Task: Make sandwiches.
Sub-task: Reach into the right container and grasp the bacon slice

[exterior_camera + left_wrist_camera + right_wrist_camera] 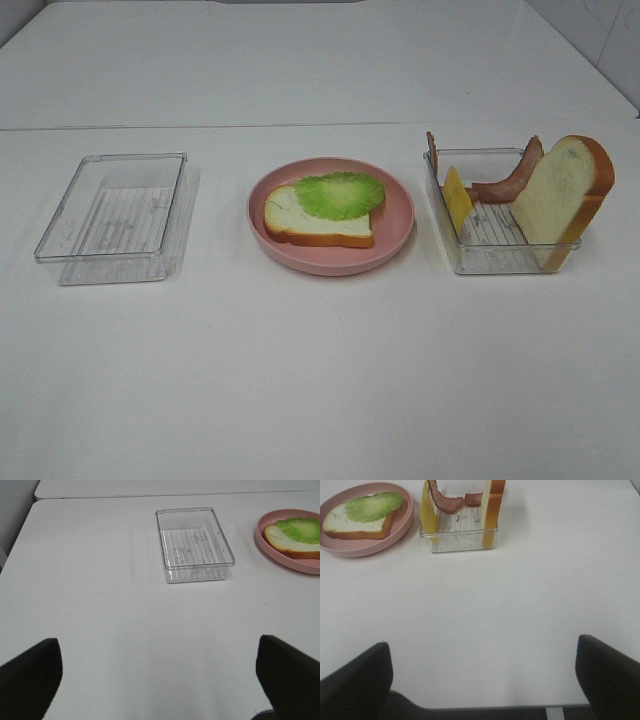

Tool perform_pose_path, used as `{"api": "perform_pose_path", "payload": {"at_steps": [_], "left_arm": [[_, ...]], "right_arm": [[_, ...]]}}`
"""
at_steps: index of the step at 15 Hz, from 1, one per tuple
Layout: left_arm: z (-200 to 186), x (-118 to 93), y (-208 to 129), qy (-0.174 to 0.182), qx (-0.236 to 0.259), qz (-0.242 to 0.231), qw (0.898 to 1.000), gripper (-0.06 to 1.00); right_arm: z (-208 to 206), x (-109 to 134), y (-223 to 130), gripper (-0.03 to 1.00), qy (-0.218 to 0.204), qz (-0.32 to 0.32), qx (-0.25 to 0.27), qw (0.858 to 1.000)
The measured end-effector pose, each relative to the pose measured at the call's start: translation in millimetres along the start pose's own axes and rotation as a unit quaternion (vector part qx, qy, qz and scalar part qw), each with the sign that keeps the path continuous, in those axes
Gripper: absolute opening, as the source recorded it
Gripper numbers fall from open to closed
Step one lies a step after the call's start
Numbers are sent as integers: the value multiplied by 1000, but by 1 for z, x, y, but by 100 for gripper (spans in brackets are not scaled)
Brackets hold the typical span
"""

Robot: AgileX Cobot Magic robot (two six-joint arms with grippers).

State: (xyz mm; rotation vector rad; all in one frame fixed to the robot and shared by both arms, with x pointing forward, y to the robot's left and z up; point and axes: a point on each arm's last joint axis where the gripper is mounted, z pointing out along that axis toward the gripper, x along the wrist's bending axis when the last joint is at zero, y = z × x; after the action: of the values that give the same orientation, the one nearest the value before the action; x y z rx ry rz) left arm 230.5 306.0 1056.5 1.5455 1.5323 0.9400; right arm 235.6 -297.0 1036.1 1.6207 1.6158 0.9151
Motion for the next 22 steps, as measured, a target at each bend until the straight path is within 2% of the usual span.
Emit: {"api": "perform_pose_path", "payload": {"at_steps": [8, 10, 12, 13, 14, 15, 17, 19, 21, 22], "left_arm": [[0, 0, 0, 0, 0, 0, 1000, 97], [0, 0, 0, 0, 0, 0, 1000, 97], [0, 0, 0, 0, 0, 0, 1000, 97], [0, 0, 0, 0, 0, 0, 1000, 97], [0, 0, 0, 0, 0, 0, 1000, 97], [0, 0, 0, 0, 0, 0, 1000, 97], [0, 0, 0, 0, 0, 0, 1000, 97], [0, 0, 0, 0, 0, 0, 1000, 97], [0, 0, 0, 0, 0, 0, 1000, 97], [0, 0, 0, 0, 0, 0, 1000, 97]], "right_arm": [[0, 0, 1, 96, 0, 0, 2, 1000], [3, 0, 10, 96, 0, 0, 23, 1000], [7, 1, 56, 96, -1, 1, 81, 997], [9, 1, 67, 96, -1, 2, 94, 996], [18, 1, 93, 96, -2, 2, 124, 992], [32, 2, 135, 96, -2, 2, 148, 989], [54, 2, 170, 96, -2, 3, 166, 986], [104, 1, 221, 96, -9, -11, 208, 978], [138, -2, 245, 96, -20, -20, 230, 973], [180, -3, 276, 96, -22, -23, 229, 973]]}}
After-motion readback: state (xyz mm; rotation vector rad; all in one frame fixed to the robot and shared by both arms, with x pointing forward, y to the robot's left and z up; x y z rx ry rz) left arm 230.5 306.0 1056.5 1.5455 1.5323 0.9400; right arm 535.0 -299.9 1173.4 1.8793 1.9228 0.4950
